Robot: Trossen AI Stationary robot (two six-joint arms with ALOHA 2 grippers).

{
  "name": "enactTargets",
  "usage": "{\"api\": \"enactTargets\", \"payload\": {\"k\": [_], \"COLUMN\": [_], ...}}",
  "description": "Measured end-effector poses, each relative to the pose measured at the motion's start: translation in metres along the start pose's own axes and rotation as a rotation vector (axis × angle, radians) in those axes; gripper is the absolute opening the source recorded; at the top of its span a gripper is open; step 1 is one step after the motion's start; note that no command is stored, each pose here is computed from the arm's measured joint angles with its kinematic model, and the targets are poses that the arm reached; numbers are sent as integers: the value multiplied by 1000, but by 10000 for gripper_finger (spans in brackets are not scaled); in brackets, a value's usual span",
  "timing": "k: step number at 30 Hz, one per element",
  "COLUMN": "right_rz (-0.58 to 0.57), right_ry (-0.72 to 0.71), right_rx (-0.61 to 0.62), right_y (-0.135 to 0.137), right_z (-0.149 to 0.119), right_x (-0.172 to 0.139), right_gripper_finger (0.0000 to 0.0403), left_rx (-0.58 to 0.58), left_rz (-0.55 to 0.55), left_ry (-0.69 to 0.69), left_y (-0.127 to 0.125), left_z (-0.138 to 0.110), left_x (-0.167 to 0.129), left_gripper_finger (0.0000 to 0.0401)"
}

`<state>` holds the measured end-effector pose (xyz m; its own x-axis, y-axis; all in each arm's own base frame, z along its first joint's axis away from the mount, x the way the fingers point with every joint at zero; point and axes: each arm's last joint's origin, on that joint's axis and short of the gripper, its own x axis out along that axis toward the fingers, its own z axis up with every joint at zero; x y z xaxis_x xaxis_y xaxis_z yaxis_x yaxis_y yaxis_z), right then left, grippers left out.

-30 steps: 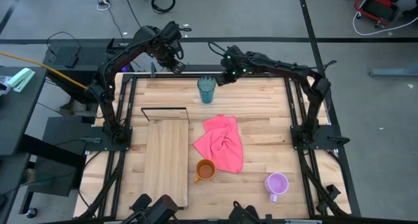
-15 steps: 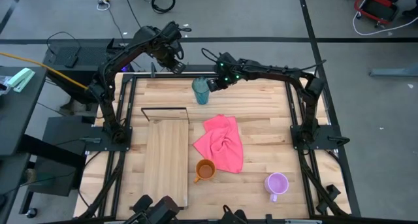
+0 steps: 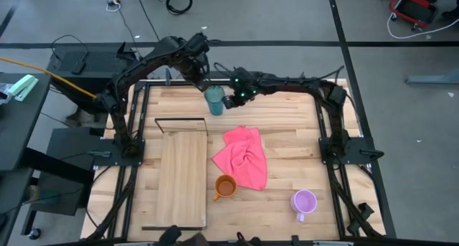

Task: Stack small to large cups/mugs on shelf
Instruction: Put the blue glass on the shelf

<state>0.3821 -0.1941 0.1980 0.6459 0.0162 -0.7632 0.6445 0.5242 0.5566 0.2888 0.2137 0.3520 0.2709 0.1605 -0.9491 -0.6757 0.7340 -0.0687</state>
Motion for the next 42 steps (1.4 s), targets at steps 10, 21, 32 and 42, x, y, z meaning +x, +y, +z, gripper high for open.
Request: {"api": "enactTargets", "payload": {"k": [10,21,32,42], "right_rz": [52,64,-20,-23], "right_ry": [-26,-15,42,-18], "right_rx": [-10,-22,-121,-201], "right_y": [11,13,29,48], "right_z": [2,1,-11,-19], "right_x": [23,23,-38,-87], "right_gripper_finger": [0,0,9,11], "left_rx": [-8,-16,-36,-60], "left_rz": [-12,16,45,46], "left_ry": [-11,-12,26,55], "left_y": [-15,-14,-6,-3], "left_z": [2,7,14,20], "left_x": [6,14,35,55], "left_gripper_finger": [92,98,100,107]}}
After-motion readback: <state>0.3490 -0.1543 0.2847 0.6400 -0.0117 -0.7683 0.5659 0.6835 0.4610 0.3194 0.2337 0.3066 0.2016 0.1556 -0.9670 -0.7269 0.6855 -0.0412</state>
